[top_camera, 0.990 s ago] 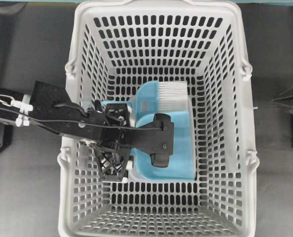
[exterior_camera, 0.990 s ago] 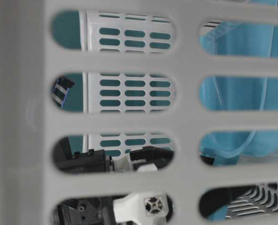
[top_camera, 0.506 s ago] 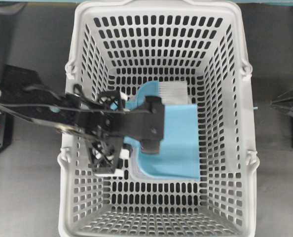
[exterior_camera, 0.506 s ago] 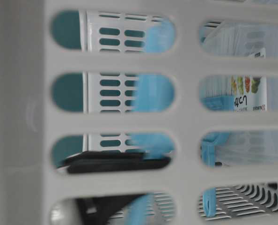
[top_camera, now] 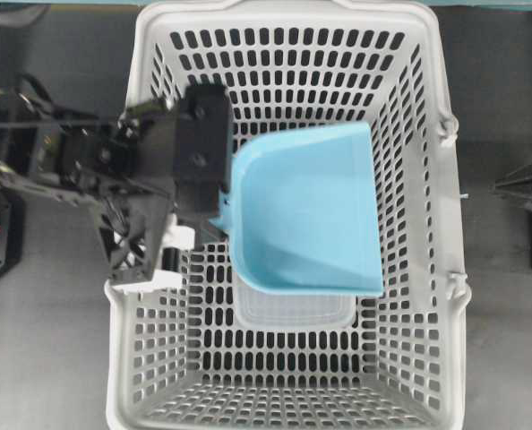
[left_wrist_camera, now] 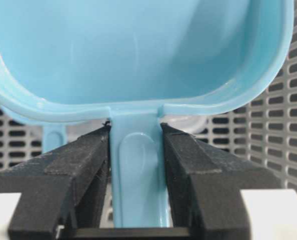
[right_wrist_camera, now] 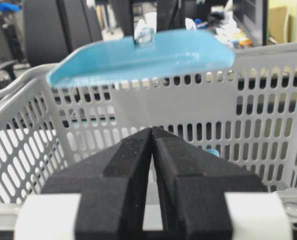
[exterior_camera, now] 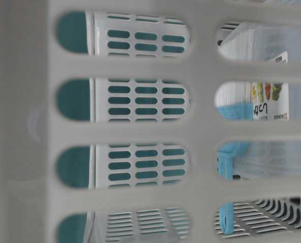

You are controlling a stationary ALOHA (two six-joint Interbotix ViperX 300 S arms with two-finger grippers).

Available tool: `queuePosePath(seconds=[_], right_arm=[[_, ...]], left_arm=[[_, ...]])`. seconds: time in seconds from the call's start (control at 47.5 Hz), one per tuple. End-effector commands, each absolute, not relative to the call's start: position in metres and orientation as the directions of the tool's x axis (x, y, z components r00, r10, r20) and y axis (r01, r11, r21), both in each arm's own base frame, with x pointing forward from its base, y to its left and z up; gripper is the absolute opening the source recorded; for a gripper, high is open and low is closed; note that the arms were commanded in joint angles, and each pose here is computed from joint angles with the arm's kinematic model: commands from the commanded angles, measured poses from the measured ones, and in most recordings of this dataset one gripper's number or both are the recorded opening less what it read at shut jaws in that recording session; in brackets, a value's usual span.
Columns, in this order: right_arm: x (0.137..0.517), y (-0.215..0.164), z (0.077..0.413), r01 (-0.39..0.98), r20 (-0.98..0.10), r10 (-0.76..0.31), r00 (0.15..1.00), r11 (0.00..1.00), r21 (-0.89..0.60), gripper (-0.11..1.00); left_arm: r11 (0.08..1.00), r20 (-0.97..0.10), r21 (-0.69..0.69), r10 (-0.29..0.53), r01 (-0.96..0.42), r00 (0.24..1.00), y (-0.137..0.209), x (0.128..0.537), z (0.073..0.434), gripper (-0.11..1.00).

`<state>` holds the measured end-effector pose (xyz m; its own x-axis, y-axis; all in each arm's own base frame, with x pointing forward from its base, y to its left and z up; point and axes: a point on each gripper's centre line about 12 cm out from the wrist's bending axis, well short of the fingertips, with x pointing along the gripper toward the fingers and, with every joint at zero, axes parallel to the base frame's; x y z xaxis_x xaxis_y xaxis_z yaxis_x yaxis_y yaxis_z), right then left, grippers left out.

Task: Pick up the dustpan from the shopping basket with the left arm.
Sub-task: 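Hold the raised dustpan steady above the basket with the left gripper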

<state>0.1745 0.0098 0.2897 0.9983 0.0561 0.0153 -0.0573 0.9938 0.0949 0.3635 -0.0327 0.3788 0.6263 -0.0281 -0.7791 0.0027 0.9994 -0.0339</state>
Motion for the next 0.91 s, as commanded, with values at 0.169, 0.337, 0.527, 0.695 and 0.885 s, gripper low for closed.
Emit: queuePosePath(seconds=[0.169, 0.337, 0.527, 0.695, 0.885], right_arm=[[0.1754, 0.0101, 0.2927, -0.059, 0.023, 0.057, 0.998, 0.993, 0.101, 0.00], [0.1754, 0.0104, 0.2927, -0.061, 0.023, 0.059, 0.998, 0.993, 0.099, 0.00], [0.1754, 0.0101, 0.2927, -0.059, 0.023, 0.057, 0.998, 0.993, 0.101, 0.00], [0.1753, 0.0104, 0.2914, -0.061, 0.020, 0.059, 0.998, 0.993, 0.099, 0.00], [0.1754, 0.0104, 0.2927, -0.061, 0.023, 0.059, 0.998, 0.993, 0.099, 0.00]], left_arm=[[0.999, -0.758, -0.034, -0.030, 0.007, 0.651, -0.0341, 0.3640, 0.3985, 0.31], [0.999, -0.761, -0.034, -0.030, 0.007, 0.648, -0.0341, 0.3638, 0.3973, 0.31], [0.999, -0.761, -0.034, -0.030, 0.007, 0.648, -0.0341, 0.3638, 0.3973, 0.31], [0.999, -0.764, -0.033, -0.030, 0.006, 0.644, -0.0340, 0.3635, 0.3960, 0.30], [0.999, -0.766, -0.034, -0.029, 0.005, 0.642, -0.0341, 0.3643, 0.3949, 0.31]])
